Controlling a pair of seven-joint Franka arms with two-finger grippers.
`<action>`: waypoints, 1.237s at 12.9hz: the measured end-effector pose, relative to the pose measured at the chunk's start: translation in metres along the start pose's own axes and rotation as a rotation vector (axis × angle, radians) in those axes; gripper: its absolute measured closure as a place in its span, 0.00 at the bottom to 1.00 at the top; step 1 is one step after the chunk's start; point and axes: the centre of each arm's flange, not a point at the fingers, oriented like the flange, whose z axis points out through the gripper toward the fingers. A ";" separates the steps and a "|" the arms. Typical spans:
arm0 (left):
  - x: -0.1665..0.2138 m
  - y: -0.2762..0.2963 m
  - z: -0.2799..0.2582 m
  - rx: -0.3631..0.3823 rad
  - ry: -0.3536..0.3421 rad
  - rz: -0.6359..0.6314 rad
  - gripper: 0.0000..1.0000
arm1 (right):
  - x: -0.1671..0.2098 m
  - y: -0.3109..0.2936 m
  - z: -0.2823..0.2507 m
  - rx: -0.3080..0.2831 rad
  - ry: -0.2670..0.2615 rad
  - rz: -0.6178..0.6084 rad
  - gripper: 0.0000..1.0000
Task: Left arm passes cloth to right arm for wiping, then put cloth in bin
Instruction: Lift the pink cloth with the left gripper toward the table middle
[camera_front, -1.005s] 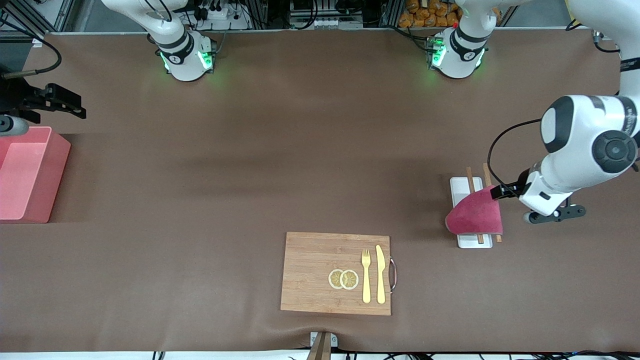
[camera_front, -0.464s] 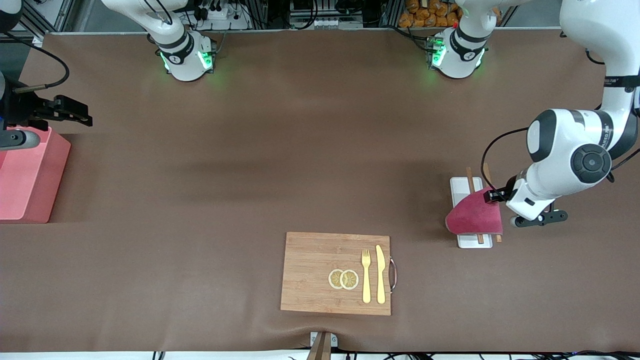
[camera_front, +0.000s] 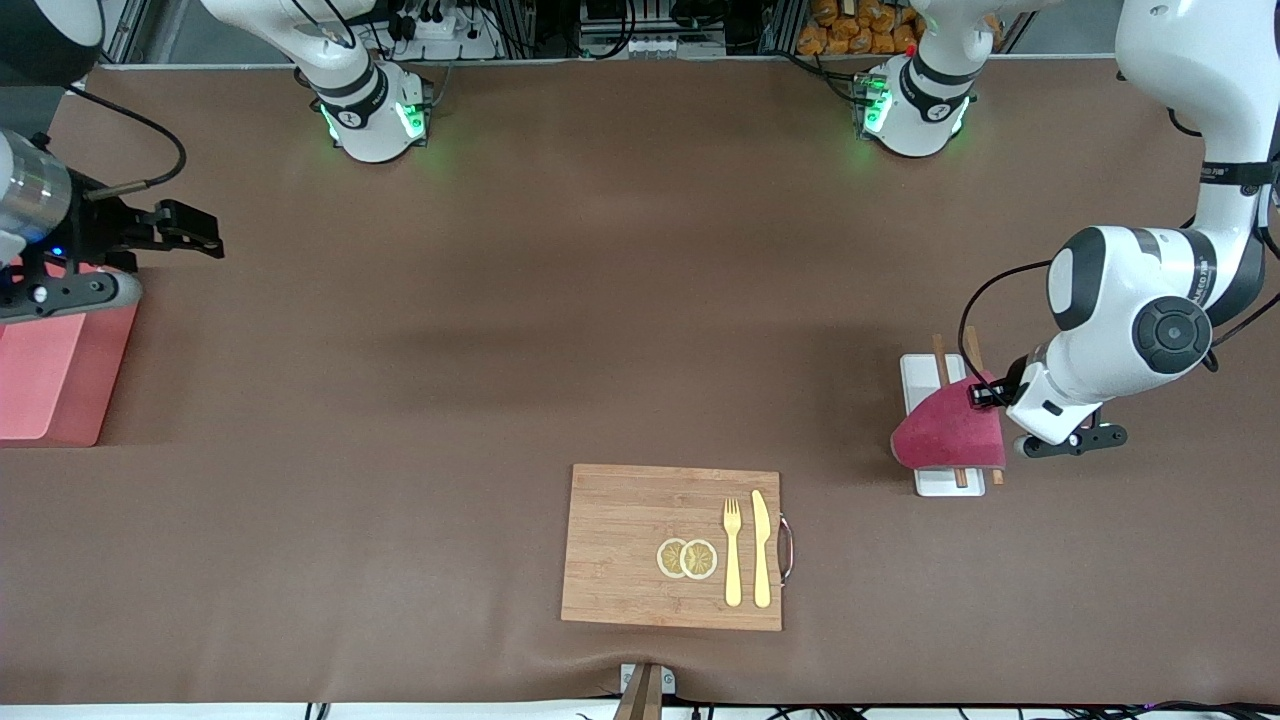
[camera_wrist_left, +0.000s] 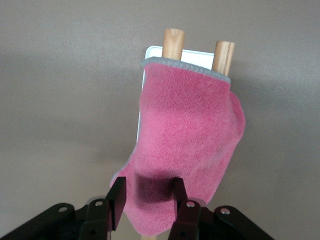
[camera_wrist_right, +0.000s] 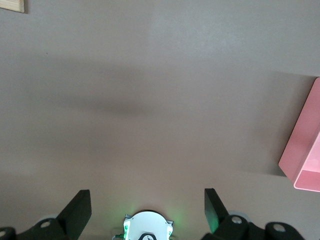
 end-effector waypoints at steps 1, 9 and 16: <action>0.000 0.000 0.000 0.000 -0.001 0.000 0.57 | 0.001 0.000 0.001 0.000 -0.001 0.000 0.00; 0.002 0.004 -0.004 -0.004 0.013 0.007 0.96 | 0.007 -0.018 0.006 -0.007 -0.011 -0.032 0.00; -0.004 0.040 -0.039 -0.025 0.069 0.058 0.96 | 0.022 -0.036 0.023 -0.008 -0.042 -0.062 0.00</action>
